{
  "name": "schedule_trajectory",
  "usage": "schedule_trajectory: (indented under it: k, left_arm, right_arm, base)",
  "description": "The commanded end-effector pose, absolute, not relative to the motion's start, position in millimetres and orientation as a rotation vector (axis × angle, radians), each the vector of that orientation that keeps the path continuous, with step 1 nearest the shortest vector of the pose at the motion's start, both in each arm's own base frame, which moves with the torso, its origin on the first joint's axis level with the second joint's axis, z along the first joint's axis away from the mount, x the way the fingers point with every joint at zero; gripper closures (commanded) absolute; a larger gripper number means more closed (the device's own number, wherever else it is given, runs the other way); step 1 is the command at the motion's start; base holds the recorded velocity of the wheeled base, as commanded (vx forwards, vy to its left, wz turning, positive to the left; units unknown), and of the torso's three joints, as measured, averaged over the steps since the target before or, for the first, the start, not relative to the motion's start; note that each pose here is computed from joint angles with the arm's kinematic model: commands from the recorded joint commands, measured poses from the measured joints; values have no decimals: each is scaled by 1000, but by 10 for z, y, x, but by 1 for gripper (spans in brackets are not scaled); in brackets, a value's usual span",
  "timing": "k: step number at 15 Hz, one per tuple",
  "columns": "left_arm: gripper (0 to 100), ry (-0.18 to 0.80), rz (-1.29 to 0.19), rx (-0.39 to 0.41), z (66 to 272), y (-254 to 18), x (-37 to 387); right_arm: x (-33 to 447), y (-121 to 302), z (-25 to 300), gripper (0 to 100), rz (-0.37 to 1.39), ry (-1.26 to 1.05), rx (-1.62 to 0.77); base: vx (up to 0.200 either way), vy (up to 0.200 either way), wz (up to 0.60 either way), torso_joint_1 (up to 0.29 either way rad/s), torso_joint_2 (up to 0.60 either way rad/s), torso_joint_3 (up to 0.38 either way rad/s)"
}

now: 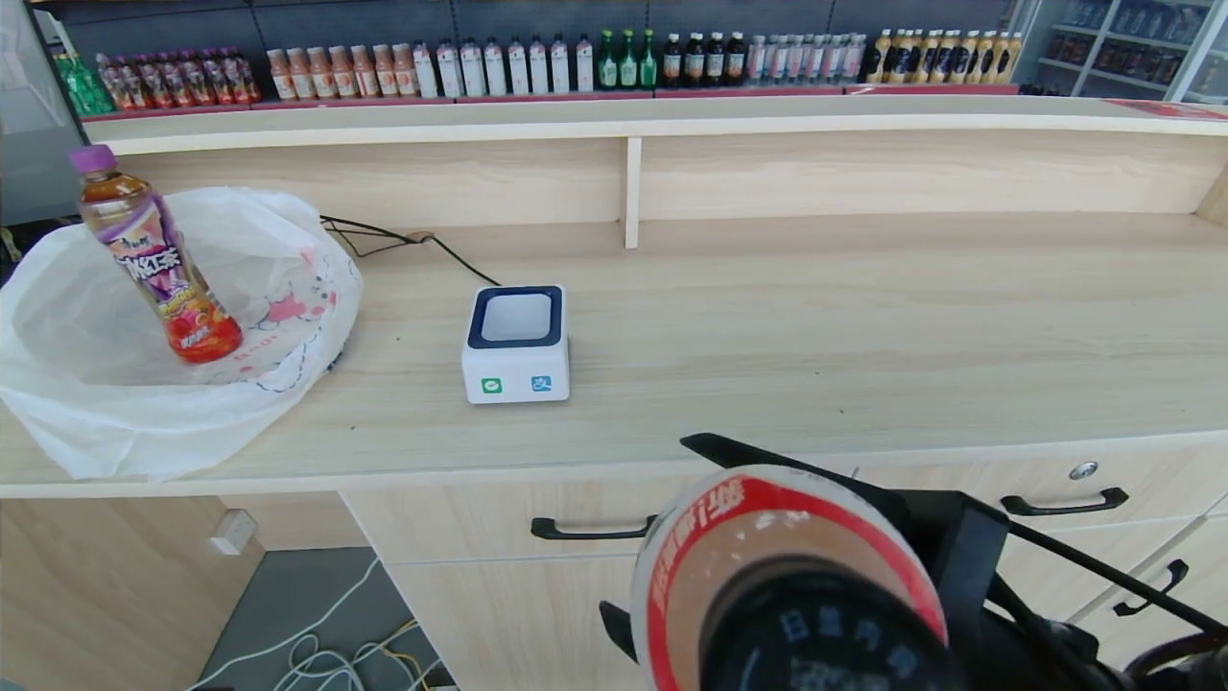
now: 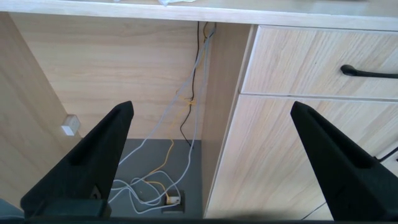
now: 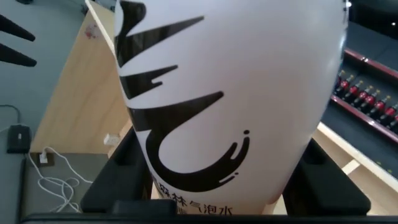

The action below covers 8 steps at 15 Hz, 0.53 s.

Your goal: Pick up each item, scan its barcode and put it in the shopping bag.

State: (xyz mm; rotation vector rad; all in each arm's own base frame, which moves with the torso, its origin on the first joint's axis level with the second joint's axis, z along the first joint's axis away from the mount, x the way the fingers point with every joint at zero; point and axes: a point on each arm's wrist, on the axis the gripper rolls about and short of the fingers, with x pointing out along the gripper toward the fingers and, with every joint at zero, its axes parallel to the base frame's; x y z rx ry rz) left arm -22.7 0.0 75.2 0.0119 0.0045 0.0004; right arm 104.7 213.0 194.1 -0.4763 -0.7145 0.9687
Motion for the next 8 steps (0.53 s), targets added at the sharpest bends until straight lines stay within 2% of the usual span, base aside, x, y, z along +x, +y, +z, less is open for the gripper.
schedule_trajectory:
  k: [1,8]
  left_arm:
    - [0,5,0,12,752,0,-227]
    - [0,5,0,12,752,0,-227]
  right_arm:
    - [1075,2198,1850,100,977,-705,-528]
    - [1050,2181,1774,100,911,-821,-781]
  base:
    - [0,0,0,0,0,0]
    - [0,0,0,0,0,0]
